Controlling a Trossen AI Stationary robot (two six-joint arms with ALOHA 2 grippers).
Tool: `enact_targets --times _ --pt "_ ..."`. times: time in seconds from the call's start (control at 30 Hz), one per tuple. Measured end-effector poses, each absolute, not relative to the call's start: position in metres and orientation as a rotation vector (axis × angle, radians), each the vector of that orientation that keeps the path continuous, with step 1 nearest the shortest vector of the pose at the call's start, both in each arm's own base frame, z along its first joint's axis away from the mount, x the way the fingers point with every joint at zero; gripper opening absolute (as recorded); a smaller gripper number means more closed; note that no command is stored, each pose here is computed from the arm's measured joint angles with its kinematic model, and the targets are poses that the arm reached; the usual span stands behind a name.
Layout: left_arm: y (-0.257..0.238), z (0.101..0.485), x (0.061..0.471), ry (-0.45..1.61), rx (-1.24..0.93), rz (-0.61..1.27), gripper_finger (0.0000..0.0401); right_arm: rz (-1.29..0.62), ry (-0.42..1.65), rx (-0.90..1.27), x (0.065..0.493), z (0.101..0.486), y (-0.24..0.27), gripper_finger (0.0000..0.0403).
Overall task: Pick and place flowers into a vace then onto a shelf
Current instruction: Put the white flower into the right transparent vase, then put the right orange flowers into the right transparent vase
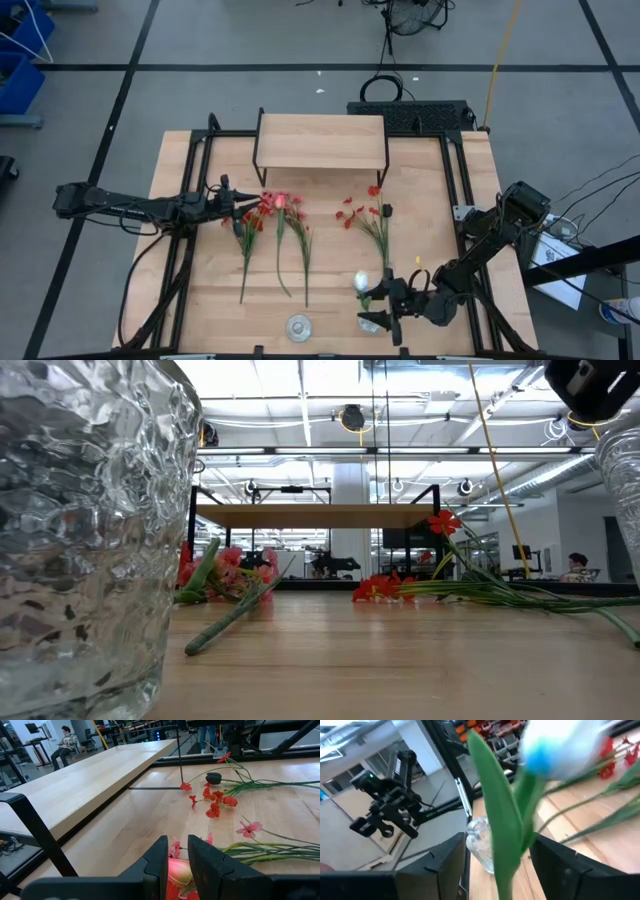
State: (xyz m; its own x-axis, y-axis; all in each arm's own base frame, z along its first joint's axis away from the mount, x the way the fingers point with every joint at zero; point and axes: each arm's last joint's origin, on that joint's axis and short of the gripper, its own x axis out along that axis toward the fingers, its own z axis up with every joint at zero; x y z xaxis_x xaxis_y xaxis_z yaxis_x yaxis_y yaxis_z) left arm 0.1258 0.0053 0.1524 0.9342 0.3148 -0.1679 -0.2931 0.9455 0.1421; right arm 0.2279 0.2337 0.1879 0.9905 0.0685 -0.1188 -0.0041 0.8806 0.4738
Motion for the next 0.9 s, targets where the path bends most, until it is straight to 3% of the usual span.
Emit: enact_targets --times 0.4,0.9 --pt "0.005 0.152 0.126 0.190 0.116 0.312 0.0081 0.057 -0.052 0.494 0.226 0.217 0.232 0.0208" --pt "0.005 0.152 0.126 0.190 0.115 0.312 0.0081 -0.107 -0.238 0.517 0.189 0.308 0.185 0.0208"
